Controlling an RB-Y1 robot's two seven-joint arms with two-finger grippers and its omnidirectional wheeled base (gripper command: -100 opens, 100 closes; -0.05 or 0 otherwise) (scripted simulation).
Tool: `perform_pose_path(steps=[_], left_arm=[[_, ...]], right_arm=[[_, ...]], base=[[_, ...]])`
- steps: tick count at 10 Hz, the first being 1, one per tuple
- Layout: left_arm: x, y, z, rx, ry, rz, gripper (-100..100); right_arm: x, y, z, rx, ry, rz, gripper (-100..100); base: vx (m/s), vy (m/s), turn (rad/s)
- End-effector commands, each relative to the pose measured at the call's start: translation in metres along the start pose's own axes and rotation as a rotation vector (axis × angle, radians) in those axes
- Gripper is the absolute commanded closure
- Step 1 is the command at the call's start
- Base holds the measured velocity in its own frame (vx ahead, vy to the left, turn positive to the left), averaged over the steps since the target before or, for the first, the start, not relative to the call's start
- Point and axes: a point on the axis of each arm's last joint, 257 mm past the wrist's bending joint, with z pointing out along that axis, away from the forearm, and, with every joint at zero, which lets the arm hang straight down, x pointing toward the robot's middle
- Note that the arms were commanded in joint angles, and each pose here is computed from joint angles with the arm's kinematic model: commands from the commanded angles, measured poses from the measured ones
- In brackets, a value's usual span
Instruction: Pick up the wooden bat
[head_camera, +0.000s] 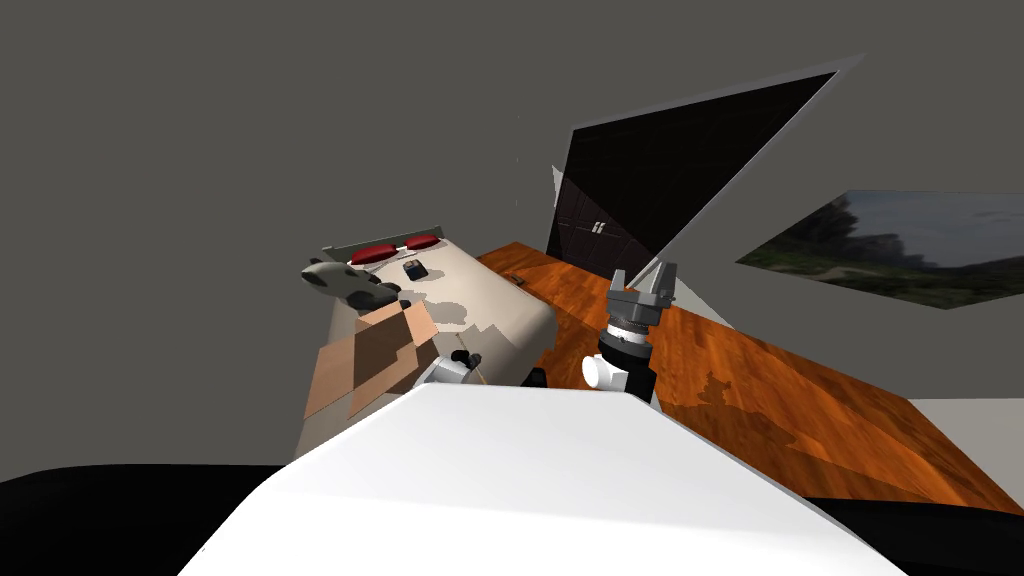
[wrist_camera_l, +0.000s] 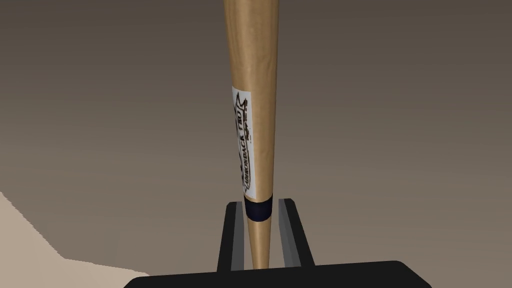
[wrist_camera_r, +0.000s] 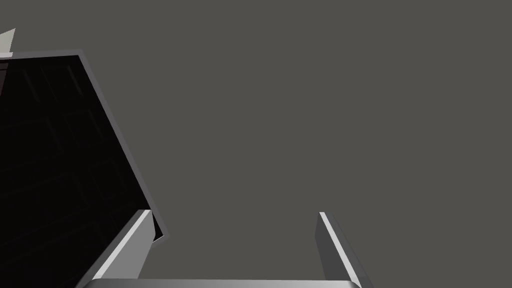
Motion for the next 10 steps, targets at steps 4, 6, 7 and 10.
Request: perform_pose_path(steps=[4, 6, 7, 10], left_arm=[[0.000, 0.000, 0.000, 0.001, 0.000, 0.000, 0], [0.000, -0.002, -0.009, 0.001, 0.001, 0.007, 100], [0.000, -0.003, -0.014, 0.001, 0.002, 0.011, 100], [0.000, -0.004, -0.017, 0.002, 0.002, 0.013, 0]], right_arm=[[0.000, 0.000, 0.000, 0.000, 0.000, 0.000, 0], [0.000, 0.000, 0.000, 0.000, 0.000, 0.000, 0], [0.000, 0.000, 0.000, 0.000, 0.000, 0.000, 0], [0.000, 0.000, 0.000, 0.000, 0.000, 0.000, 0]], base=[[0.000, 0.000, 0.000], [0.004, -0.005, 0.054], [0.002, -0.006, 0.023], [0.001, -0.002, 0.013]])
